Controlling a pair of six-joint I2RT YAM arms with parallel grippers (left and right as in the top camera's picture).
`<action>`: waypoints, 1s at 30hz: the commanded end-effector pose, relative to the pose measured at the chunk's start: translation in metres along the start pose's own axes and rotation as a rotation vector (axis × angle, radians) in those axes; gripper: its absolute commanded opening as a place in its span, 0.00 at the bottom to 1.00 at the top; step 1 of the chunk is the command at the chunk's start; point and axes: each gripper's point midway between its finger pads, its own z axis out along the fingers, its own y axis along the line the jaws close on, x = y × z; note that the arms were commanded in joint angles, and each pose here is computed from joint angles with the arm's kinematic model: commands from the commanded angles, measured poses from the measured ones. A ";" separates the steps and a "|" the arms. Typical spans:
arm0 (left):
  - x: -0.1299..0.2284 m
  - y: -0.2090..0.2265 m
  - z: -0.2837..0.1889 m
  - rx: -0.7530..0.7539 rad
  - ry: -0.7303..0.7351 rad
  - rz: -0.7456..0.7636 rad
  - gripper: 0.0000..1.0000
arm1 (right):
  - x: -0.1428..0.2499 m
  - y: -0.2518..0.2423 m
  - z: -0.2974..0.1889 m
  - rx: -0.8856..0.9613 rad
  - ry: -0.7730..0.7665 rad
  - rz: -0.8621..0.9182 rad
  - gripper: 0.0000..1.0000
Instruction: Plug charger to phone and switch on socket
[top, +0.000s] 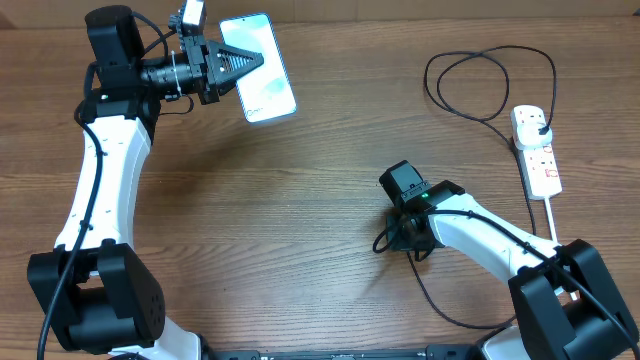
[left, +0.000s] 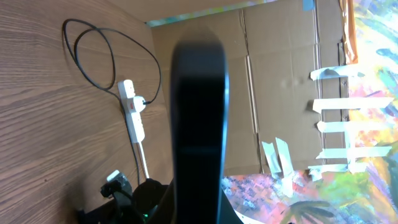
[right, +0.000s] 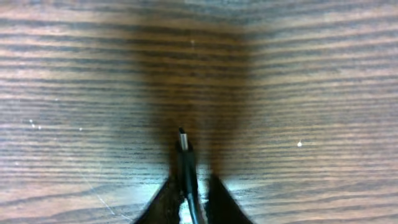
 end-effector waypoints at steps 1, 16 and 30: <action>0.001 -0.018 -0.003 0.016 0.003 0.076 0.04 | 0.006 -0.004 0.009 0.014 0.013 0.002 0.18; 0.000 -0.018 -0.003 0.017 0.002 0.107 0.05 | 0.002 0.003 0.005 -0.028 0.003 0.000 0.04; -0.004 -0.029 0.012 0.022 -0.013 0.186 0.04 | 0.012 0.112 -0.207 -1.049 -0.293 -0.361 0.04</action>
